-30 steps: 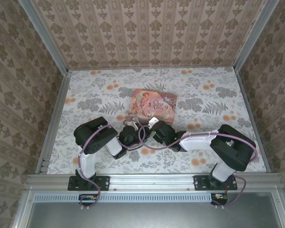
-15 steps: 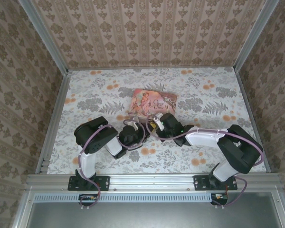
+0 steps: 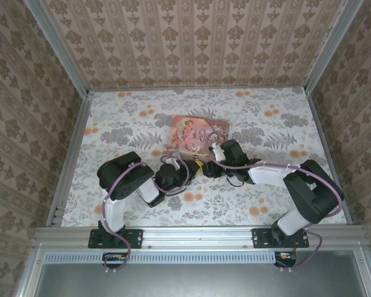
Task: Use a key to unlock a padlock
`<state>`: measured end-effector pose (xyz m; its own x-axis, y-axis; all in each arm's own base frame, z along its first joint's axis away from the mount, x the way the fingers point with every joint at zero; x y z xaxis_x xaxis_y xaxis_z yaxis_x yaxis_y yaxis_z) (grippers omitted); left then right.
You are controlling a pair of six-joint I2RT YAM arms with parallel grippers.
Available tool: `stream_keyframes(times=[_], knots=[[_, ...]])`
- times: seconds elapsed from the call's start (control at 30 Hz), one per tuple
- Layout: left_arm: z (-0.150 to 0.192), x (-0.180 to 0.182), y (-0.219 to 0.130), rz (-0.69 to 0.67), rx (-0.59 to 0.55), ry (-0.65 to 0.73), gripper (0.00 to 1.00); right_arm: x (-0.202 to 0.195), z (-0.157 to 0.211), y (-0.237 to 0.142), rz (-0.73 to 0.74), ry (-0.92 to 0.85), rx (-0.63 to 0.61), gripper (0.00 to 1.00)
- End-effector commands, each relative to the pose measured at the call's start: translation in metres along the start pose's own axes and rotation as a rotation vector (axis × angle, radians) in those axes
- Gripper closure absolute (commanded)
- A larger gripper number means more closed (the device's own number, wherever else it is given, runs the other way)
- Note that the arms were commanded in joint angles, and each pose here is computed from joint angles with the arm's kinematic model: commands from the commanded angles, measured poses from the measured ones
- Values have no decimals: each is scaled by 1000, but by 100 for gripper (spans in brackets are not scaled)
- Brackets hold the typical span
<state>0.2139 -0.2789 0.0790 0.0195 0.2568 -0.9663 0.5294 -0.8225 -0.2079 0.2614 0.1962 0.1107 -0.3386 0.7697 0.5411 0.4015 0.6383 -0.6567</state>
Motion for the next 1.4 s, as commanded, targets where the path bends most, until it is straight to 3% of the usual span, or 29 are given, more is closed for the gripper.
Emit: stream_keyframes(times=[0.0, 0.33, 0.6, 0.87, 1.1, 1.37], knots=[[8, 37, -5, -171, 37, -40, 100, 8, -15, -19, -99, 66, -119, 43], [8, 39, -6, -174, 43, -35, 100, -11, -2, -19, -97, 198, -154, 42], [11, 45, -8, -194, 61, -11, 100, -16, -17, -14, -93, 248, -208, 43], [11, 45, -15, -200, 59, 26, 60, -24, -27, -11, -90, 300, -242, 44], [7, 35, -25, -178, 35, 54, 47, -26, -31, -9, -100, 314, -249, 44], [1, 17, -30, -136, 21, 81, 40, -30, -41, -8, -93, 320, -267, 45]])
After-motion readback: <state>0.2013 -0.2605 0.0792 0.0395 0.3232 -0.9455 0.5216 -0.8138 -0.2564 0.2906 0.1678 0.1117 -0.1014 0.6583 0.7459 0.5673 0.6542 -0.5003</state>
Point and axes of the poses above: each hand's point on the last joint's axis, 136 mm out from that joint toward the fingers, its own y axis out along the fingers, its own x axis along the line the jaws close on, z = x × y, the point moved 8 cm from there along -y, back along the fingers, and after that the axes turned 7 degrees about y, right-handed, at the moved point
